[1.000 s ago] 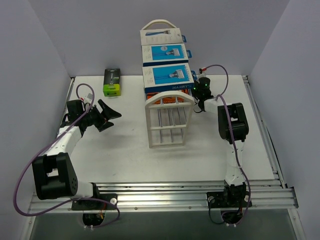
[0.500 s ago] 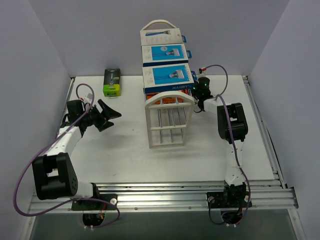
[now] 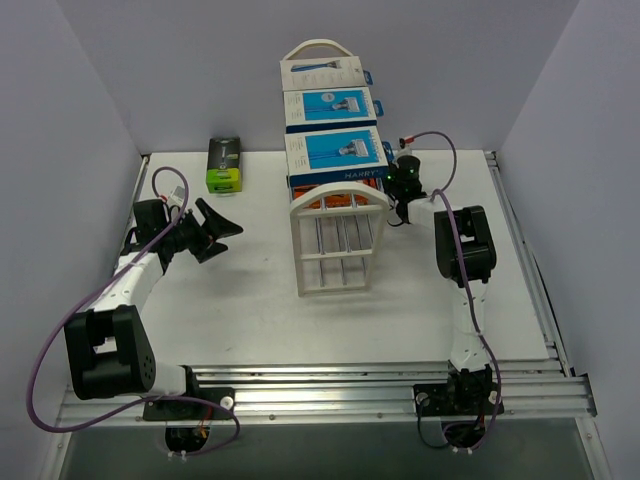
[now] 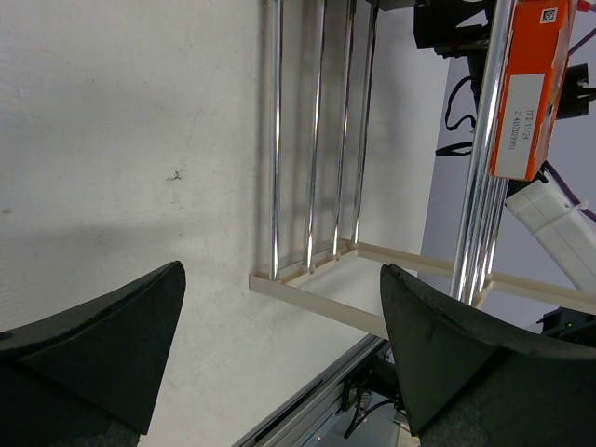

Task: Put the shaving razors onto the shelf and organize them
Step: Place the shaving razor onto shelf

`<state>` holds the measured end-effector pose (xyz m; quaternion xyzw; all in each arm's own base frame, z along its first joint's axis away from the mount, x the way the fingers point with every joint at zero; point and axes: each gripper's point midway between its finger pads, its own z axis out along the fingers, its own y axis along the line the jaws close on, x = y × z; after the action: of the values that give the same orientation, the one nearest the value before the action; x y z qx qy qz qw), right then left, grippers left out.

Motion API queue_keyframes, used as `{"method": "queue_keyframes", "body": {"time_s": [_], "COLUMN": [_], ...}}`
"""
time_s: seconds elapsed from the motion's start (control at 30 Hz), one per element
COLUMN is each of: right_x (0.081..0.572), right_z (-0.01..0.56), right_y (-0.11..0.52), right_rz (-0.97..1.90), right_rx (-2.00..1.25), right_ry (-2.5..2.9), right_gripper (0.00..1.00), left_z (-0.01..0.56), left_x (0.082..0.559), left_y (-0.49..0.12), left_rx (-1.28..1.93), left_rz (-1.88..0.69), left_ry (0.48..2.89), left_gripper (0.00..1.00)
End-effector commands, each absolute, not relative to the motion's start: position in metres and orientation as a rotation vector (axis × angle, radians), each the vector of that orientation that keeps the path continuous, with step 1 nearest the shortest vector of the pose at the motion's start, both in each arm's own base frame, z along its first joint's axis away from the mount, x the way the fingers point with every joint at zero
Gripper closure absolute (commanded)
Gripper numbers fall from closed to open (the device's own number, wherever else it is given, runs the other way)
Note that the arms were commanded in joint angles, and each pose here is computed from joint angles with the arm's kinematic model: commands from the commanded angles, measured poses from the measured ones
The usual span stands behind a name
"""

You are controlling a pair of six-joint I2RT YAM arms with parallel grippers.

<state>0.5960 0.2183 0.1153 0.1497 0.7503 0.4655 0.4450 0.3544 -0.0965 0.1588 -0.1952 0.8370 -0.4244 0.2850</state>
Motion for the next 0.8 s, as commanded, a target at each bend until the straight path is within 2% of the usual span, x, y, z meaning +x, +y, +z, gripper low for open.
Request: {"method": "queue_keyframes", "body": {"time_s": [0.0, 0.37, 0.47, 0.5, 0.77], "right_x": [0.598, 0.573, 0.562, 0.559, 0.517], "right_z": [0.143, 0.145, 0.147, 0.139, 0.118], "right_y": [0.208, 0.123, 0.12, 0.104, 0.091], "right_rz": [1.197, 1.23, 1.243, 1.224, 1.214], "right_rx": [0.384, 0.548, 0.539, 0.574, 0.59], "right_ry": [1.759, 1.664, 1.667, 1.671, 1.725], "right_gripper": [0.11, 0.11, 0.11, 0.1, 0.08], "left_z": [0.167, 0.169, 0.171, 0.169, 0.159], "left_x": [0.358, 0.36, 0.36, 0.359, 0.371], "left_y": [-0.098, -0.092, -0.087, -0.085, -0.048], "left_rx": [-0.463, -0.457, -0.451, -0.461, -0.547], "left_rz": [-1.144, -1.099, -1.061, -1.042, -0.765], "left_ry": [2.205, 2.204, 2.203, 2.214, 2.272], "left_gripper": [0.06, 0.06, 0.06, 0.06, 0.06]}}
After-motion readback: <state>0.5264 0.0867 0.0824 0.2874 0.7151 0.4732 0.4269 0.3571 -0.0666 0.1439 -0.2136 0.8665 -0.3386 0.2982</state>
